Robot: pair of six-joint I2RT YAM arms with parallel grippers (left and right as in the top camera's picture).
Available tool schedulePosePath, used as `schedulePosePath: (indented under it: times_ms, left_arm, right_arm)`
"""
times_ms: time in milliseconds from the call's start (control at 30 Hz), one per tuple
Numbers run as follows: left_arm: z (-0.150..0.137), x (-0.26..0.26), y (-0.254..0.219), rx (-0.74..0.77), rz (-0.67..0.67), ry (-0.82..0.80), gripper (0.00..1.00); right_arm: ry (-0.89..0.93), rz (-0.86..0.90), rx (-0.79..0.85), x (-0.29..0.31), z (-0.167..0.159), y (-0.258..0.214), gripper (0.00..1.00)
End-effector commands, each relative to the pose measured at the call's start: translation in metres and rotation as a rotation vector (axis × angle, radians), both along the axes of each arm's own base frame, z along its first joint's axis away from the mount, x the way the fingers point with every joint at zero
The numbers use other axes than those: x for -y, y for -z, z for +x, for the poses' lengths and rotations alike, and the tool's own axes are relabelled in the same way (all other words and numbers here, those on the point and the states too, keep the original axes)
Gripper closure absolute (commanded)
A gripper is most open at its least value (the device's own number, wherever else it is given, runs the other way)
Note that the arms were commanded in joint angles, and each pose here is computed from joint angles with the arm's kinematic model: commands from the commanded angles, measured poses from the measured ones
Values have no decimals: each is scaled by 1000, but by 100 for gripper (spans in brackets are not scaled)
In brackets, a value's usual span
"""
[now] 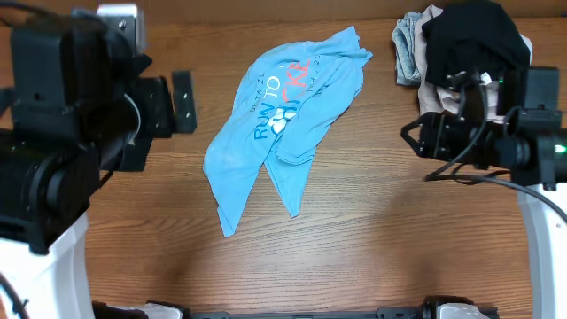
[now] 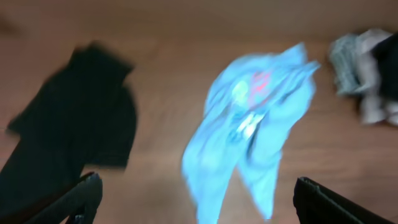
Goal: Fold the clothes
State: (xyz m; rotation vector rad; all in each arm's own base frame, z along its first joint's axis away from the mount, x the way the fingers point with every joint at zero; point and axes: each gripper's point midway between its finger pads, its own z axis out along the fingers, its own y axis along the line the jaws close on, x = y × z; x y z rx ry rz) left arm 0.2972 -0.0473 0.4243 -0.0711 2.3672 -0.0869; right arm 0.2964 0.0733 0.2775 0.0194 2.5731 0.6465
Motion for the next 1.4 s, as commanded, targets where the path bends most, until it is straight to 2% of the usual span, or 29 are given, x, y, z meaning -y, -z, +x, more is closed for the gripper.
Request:
schedulePosePath:
  times_ms: [0,200,400,500,700,767,867,1100,1233,1367]
  left_arm:
    - [15,-15,46,-162,33,-170,0]
    - [15,-14,118,-377,55,-235,0]
    - [16,-5,211,-554,65,-223,0]
    - [14,-5,251,-596,61,-248,5]
    - [6,-11,320,-653,-12,-288,28]
    - [7,-15,337,-647,-36,-292,37]
    - [14,-16,358,-619,-79,-272,44]
    - [25,-11,384,-587,-91,-215,48]
    - [25,-8,406,-636,-92,-213,48]
    - [14,1,427,-729,-123,-182,48]
  right_arm:
    - [41,-30,-27,-8,0,6,47]
    - [168,-161,-86,-2,1,31,47]
    - [174,-174,-116,-1,7,49,46]
    - [173,-177,-126,-2,10,54,46]
    - [165,-185,-146,-2,13,61,46]
    - [165,-187,-151,-2,14,63,46]
    - [164,-189,-162,-3,15,66,46]
    - [162,-188,-168,-3,16,68,46]
    - [163,-186,-162,-3,17,67,46]
    - [163,-186,-162,-3,17,67,46]
